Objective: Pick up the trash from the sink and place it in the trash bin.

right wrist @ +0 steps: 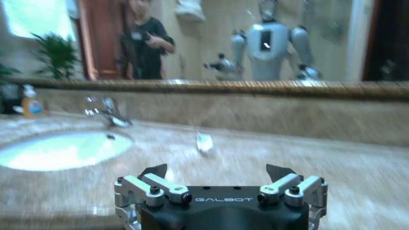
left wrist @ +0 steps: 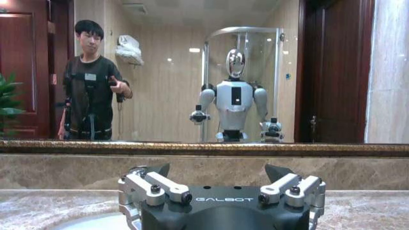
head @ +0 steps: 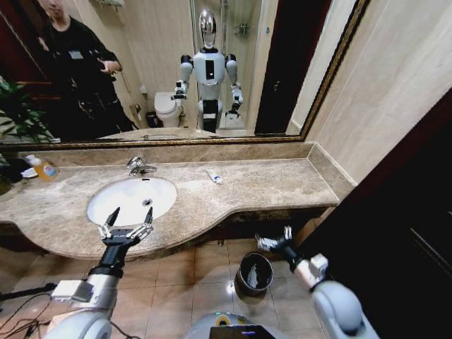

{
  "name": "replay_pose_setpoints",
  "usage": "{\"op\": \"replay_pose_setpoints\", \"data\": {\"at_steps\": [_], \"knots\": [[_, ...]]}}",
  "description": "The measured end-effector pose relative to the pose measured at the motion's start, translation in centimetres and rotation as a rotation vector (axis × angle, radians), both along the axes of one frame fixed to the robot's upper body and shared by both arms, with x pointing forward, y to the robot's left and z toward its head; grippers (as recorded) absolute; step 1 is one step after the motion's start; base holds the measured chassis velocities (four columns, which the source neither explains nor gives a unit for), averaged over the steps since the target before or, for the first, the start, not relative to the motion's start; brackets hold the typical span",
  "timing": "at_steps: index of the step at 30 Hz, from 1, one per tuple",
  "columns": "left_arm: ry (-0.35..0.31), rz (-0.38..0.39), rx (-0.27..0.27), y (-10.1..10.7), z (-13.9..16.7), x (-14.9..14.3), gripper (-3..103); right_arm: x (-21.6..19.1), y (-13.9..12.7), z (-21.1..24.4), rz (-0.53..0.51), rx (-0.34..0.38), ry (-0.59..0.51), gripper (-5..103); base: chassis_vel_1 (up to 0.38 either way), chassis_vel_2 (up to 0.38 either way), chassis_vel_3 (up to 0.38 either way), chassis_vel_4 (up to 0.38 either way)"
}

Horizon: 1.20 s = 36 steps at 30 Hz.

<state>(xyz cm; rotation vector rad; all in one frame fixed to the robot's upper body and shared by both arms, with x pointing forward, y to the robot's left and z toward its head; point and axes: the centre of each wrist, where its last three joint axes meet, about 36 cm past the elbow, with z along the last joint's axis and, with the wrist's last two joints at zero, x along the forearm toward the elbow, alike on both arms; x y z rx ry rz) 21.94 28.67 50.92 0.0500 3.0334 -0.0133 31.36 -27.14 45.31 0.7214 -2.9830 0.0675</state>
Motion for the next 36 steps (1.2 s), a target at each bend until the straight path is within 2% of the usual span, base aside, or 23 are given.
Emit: {"op": "replay_pose_setpoints", "data": {"at_steps": [5, 11, 13, 14, 16, 17, 19, 21, 23, 36], "knots": [[0.0, 0.0, 0.0, 0.0, 0.0, 0.0, 100, 3.2, -0.4, 0.2, 0.059, -0.015, 0.002, 100, 0.0, 0.0, 0.0, 0.0], [0.0, 0.0, 0.0, 0.0, 0.0, 0.0, 100, 10.8, -1.9, 0.8, 0.212, -0.041, -0.011, 100, 0.0, 0.0, 0.0, 0.0], [0.0, 0.0, 0.0, 0.0, 0.0, 0.0, 100, 11.6, -2.0, 0.8, 0.223, -0.044, -0.012, 100, 0.0, 0.0, 0.0, 0.0], [0.0, -0.001, 0.0, 0.0, 0.0, 0.0, 100, 14.1, -2.2, 0.6, 0.245, -0.05, 0.003, 100, 0.0, 0.0, 0.0, 0.0], [0.0, 0.0, 0.0, 0.0, 0.0, 0.0, 100, 15.0, -2.2, 0.4, 0.251, -0.05, 0.011, 100, 0.0, 0.0, 0.0, 0.0], [0.0, 0.0, 0.0, 0.0, 0.0, 0.0, 100, 16.7, -2.1, 0.0, 0.258, -0.052, 0.026, 100, 0.0, 0.0, 0.0, 0.0], [0.0, 0.0, 0.0, 0.0, 0.0, 0.0, 100, 19.4, -1.5, 0.4, 0.264, -0.051, 0.033, 100, 0.0, 0.0, 0.0, 0.0], [0.0, 0.0, 0.0, 0.0, 0.0, 0.0, 100, 20.0, -1.3, 0.5, 0.266, -0.05, 0.037, 100, 0.0, 0.0, 0.0, 0.0], [0.0, 0.0, 0.0, 0.0, 0.0, 0.0, 100, 22.5, 0.0, 1.1, 0.271, -0.043, 0.041, 100, 0.0, 0.0, 0.0, 0.0], [0.0, 0.0, 0.0, 0.0, 0.0, 0.0, 100, 28.2, 5.1, 0.0, 0.259, -0.06, 0.098, 100, 0.0, 0.0, 0.0, 0.0]]}}
